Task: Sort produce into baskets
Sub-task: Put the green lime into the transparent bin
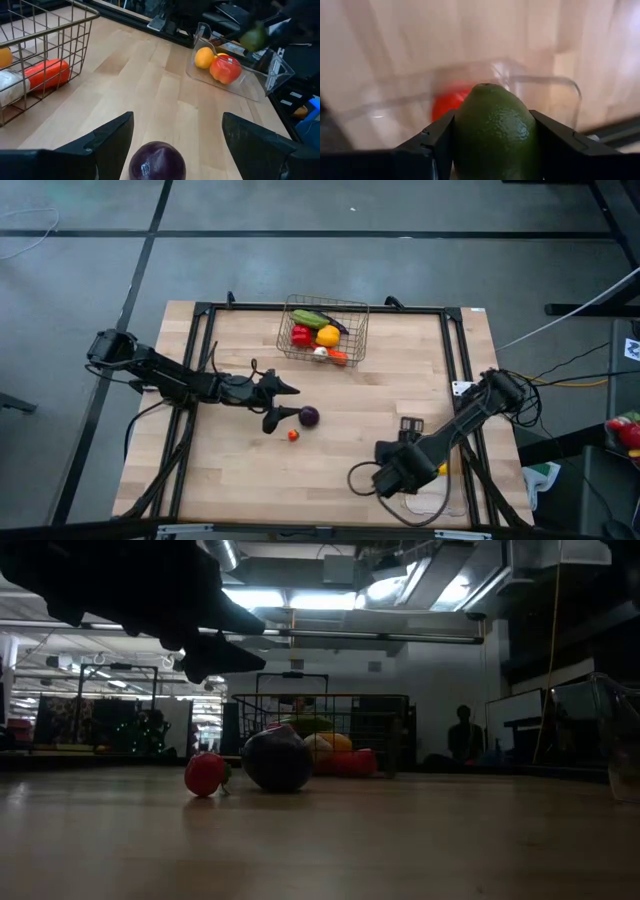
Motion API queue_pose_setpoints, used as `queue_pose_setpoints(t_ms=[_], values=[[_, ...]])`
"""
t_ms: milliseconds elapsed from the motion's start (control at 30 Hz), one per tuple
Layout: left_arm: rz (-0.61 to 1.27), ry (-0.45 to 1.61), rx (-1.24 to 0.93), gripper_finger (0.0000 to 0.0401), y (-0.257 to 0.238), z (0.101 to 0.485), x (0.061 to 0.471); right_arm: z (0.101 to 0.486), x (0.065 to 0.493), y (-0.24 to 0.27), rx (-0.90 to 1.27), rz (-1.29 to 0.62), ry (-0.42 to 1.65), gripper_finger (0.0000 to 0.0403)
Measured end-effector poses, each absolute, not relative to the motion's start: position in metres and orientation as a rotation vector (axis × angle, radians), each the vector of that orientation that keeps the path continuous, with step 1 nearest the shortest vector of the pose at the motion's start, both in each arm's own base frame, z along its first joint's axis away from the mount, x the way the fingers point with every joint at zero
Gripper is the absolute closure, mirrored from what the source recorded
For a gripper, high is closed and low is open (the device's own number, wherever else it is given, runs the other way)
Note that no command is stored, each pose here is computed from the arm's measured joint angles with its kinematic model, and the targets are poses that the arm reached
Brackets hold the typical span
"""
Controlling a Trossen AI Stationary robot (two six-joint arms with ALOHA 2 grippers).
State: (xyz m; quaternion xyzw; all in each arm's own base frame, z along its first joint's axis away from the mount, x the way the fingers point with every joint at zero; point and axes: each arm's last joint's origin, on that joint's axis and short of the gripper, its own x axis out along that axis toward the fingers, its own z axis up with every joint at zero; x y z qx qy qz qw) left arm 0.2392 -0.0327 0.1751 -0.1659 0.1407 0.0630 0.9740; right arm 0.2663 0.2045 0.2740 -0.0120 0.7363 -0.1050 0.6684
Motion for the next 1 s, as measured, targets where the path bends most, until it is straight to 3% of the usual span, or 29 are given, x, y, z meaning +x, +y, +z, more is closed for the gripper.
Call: queue_pose_setpoints(t_ms=[433, 1000], values=[[0.147, 0.279, -0.331, 0.0102, -0.032, 0.175, 0.239, 0.213, 0.227, 0.185, -0.190, -0.382, 1.778, 0.0189], [0.150, 0.279, -0.331, 0.0102, -0.032, 0.175, 0.239, 0.209, 0.224, 0.183, -0.190, -0.385, 1.804, 0.0123]])
